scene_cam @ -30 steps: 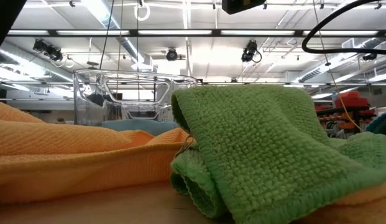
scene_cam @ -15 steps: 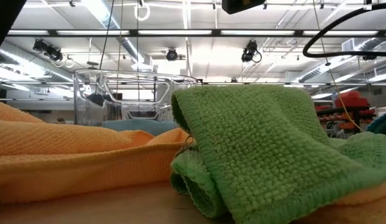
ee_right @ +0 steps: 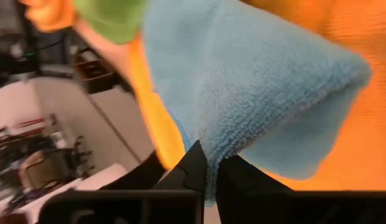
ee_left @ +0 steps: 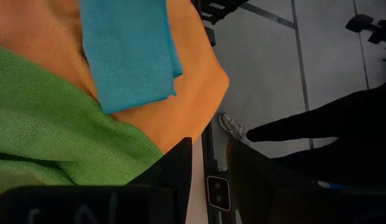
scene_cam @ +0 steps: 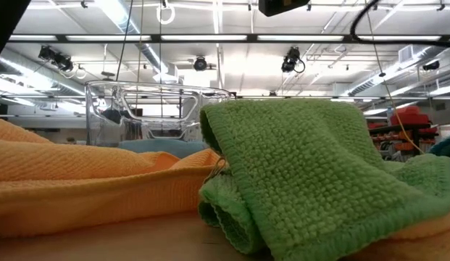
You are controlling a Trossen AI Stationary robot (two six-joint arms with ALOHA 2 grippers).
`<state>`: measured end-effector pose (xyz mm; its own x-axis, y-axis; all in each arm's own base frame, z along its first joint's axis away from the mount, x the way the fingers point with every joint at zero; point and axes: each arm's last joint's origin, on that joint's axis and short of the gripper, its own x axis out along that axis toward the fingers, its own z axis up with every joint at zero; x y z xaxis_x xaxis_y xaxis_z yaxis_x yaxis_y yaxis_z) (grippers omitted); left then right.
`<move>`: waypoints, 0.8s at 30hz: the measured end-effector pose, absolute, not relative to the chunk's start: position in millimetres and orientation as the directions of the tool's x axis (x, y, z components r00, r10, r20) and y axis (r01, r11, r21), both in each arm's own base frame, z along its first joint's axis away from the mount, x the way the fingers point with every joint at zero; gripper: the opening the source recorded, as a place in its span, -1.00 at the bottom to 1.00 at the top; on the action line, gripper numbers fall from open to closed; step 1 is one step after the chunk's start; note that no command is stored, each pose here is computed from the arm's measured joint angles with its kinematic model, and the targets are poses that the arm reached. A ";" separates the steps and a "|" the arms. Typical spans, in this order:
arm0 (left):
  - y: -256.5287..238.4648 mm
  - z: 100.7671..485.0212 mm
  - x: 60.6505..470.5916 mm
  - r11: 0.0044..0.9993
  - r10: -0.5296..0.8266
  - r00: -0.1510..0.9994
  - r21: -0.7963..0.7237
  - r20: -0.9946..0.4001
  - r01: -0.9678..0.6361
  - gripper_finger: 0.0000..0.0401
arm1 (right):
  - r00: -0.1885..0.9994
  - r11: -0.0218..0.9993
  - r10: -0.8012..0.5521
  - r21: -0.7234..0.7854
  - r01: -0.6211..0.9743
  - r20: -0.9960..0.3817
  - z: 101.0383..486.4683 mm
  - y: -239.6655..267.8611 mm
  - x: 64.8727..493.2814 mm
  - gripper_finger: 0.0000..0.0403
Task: Fold microfiber towels
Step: Fold the blue towel
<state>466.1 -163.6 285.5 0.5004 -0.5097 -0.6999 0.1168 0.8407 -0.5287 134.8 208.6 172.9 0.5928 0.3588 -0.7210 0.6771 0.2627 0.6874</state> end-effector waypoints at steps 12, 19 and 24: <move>-163.6 285.5 466.1 0.841 -0.510 0.501 -0.529 -0.700 0.117 -0.47 | 0.602 0.277 0.413 0.724 0.631 -0.683 195.9 197.6 127.2 -0.88; -163.6 285.5 466.1 0.840 -0.510 0.500 -0.529 -0.700 0.116 -0.47 | 0.518 0.343 0.428 0.663 0.666 -0.741 181.1 204.3 128.3 -0.88; -163.6 285.5 466.1 0.840 -0.510 0.500 -0.529 -0.700 0.116 -0.47 | 0.484 0.370 0.417 0.630 0.683 -0.770 170.7 208.3 129.8 -0.88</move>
